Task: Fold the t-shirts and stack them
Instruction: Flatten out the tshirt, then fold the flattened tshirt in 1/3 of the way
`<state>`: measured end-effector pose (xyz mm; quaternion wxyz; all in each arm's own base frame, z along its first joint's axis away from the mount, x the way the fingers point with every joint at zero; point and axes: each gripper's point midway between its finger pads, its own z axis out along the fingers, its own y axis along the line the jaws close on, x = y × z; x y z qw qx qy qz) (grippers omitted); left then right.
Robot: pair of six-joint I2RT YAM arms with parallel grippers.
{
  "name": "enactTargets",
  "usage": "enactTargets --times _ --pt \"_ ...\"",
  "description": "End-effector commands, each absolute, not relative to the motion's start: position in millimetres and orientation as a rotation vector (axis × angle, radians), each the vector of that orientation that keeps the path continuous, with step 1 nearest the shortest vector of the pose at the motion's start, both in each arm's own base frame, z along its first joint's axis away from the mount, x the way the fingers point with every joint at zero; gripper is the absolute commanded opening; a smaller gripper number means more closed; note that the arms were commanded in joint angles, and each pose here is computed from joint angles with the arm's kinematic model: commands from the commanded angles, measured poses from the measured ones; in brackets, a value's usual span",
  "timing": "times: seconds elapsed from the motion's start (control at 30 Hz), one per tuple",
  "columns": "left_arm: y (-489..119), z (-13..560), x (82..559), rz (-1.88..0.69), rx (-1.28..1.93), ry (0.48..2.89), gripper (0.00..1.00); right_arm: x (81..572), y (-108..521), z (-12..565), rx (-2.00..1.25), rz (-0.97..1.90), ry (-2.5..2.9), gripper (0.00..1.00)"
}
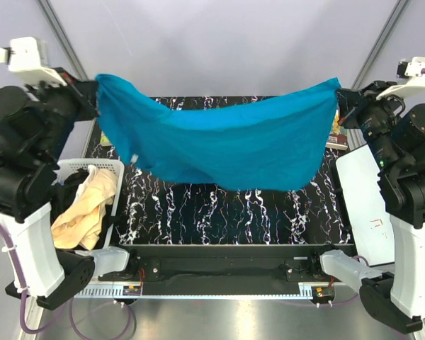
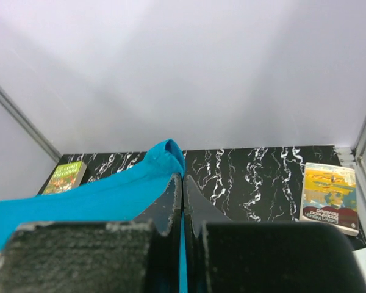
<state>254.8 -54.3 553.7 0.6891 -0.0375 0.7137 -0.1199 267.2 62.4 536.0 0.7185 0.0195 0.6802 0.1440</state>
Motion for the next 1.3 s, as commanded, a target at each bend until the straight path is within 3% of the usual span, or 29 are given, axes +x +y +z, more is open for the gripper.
enactTargets --times 0.0,0.13,0.23,0.47,0.77,1.03,1.27 --pt "-40 594 267 -0.183 -0.126 1.479 0.0 278 49 546 0.095 0.242 1.465 0.0" --pt "-55 605 301 -0.216 -0.123 1.469 0.0 310 43 538 0.138 0.16 1.501 0.0" --pt "-68 579 346 -0.197 -0.116 1.552 0.0 352 45 514 0.157 0.098 1.571 0.0" --pt "-61 451 463 -0.183 -0.138 1.884 0.0 450 67 418 0.143 0.051 1.792 0.0" --pt "-32 271 580 -0.201 -0.223 2.19 0.0 585 50 208 0.227 0.014 2.127 0.0" --pt "-45 213 600 -0.331 -0.208 2.264 0.0 653 43 153 0.229 0.015 2.15 0.0" --pt "-46 210 565 -0.312 -0.178 2.344 0.0 639 49 161 0.214 0.051 2.174 0.0"
